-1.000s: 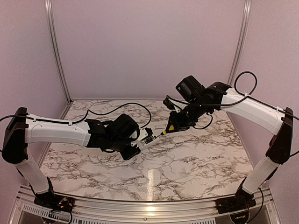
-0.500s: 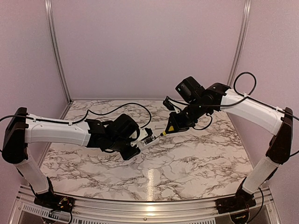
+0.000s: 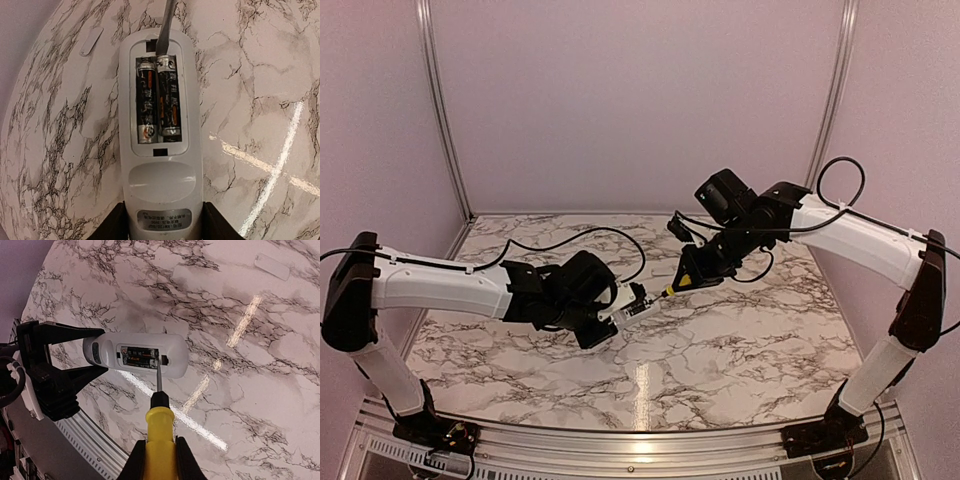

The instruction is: Unload the batteries from the remote control

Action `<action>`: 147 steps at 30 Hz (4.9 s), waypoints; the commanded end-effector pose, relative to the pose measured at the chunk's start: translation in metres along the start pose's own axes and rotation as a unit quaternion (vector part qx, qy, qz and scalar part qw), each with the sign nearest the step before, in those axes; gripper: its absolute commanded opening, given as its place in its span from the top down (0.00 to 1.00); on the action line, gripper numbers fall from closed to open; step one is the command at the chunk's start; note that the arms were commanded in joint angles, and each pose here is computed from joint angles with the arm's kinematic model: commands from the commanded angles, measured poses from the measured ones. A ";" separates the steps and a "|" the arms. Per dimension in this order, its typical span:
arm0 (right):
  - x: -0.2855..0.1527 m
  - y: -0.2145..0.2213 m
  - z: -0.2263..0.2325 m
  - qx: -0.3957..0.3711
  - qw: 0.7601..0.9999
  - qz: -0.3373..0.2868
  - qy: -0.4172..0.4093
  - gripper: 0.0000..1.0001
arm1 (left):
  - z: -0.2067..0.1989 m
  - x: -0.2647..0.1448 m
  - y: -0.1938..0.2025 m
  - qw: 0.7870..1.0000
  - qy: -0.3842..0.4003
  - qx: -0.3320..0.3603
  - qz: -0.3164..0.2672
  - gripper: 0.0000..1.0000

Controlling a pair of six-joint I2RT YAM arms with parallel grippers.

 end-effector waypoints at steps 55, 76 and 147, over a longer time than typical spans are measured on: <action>-0.001 0.017 0.030 -0.010 0.990 0.030 -0.136 1.00 | 0.008 -0.026 -0.007 0.996 -0.047 0.034 -0.066 1.00; 0.002 0.013 0.029 -0.003 0.991 0.024 -0.128 1.00 | 0.007 -0.027 -0.004 0.996 -0.046 0.029 -0.067 1.00; 0.055 -0.007 -0.016 0.003 0.953 0.055 -0.298 1.00 | -0.004 0.023 0.020 0.998 0.023 0.005 -0.056 1.00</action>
Point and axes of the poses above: each gripper's point midway between its finger pads, its own x axis out along the fingers, its own z axis along the line the jaws close on, y = z × x, the point moved 5 cm from there along -x, back along the fingers, and after that the axes turned 8 degrees about x, right-handed, at the moved point
